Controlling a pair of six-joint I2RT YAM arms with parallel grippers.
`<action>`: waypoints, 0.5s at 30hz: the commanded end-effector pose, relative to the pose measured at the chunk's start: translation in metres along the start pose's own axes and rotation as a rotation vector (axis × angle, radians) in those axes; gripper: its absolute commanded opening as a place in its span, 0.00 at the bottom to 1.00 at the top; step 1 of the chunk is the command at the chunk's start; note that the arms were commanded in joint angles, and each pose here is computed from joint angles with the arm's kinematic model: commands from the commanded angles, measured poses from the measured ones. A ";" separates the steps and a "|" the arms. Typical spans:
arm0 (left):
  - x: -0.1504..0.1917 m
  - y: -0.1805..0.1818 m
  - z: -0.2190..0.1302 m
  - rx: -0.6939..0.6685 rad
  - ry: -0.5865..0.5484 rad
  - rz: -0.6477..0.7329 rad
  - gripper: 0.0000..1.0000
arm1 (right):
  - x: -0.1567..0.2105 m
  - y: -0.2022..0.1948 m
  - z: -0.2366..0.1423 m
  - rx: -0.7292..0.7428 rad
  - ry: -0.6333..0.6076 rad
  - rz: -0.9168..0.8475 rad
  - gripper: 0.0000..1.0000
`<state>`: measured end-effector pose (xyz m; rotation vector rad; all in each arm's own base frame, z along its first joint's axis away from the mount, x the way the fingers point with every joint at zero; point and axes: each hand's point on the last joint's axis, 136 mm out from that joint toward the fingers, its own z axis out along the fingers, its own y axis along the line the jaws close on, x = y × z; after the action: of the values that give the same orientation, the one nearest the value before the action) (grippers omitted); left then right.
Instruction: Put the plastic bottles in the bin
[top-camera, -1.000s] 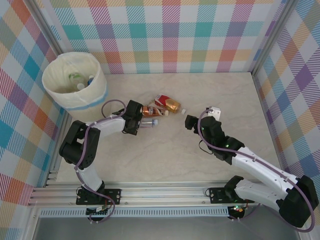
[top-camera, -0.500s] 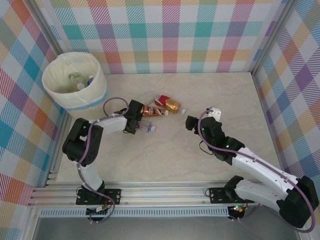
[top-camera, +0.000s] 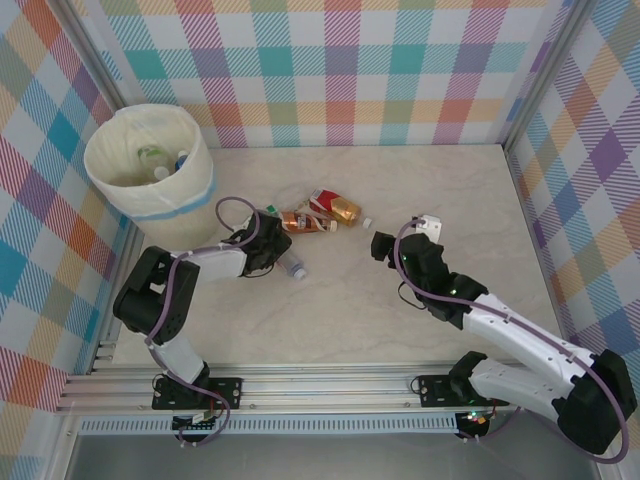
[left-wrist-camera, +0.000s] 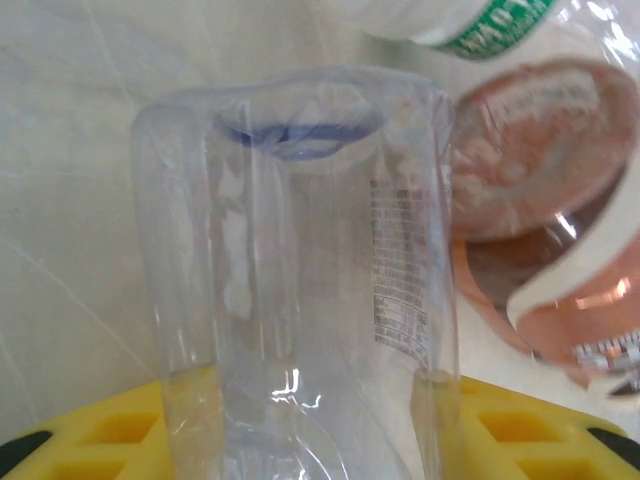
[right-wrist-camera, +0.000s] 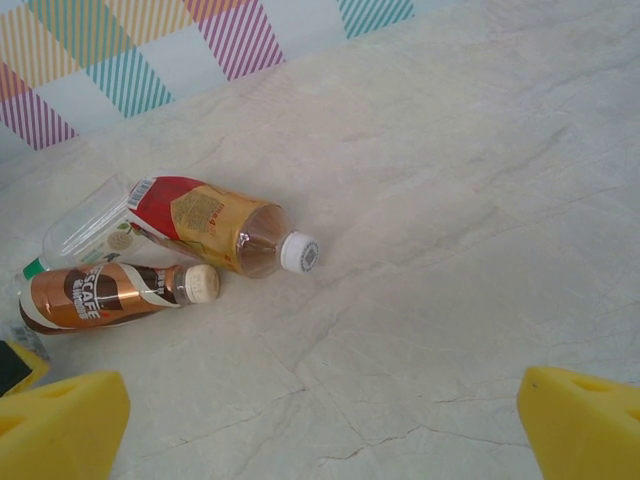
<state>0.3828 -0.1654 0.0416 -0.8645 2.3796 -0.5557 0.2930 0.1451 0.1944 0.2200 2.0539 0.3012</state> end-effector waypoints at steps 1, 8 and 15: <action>0.001 -0.017 -0.017 0.098 0.003 0.138 0.46 | -0.012 0.001 0.002 0.016 -0.047 0.030 1.00; -0.004 -0.031 -0.053 0.169 -0.023 0.286 0.38 | -0.014 0.000 0.006 0.008 -0.088 0.069 1.00; -0.023 -0.056 -0.110 0.266 -0.114 0.420 0.34 | -0.023 0.017 0.001 -0.107 -0.140 0.108 1.00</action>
<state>0.3648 -0.1693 0.1428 -0.4005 2.2484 -0.6418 0.3021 0.1484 0.1965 0.2687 1.9749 0.3477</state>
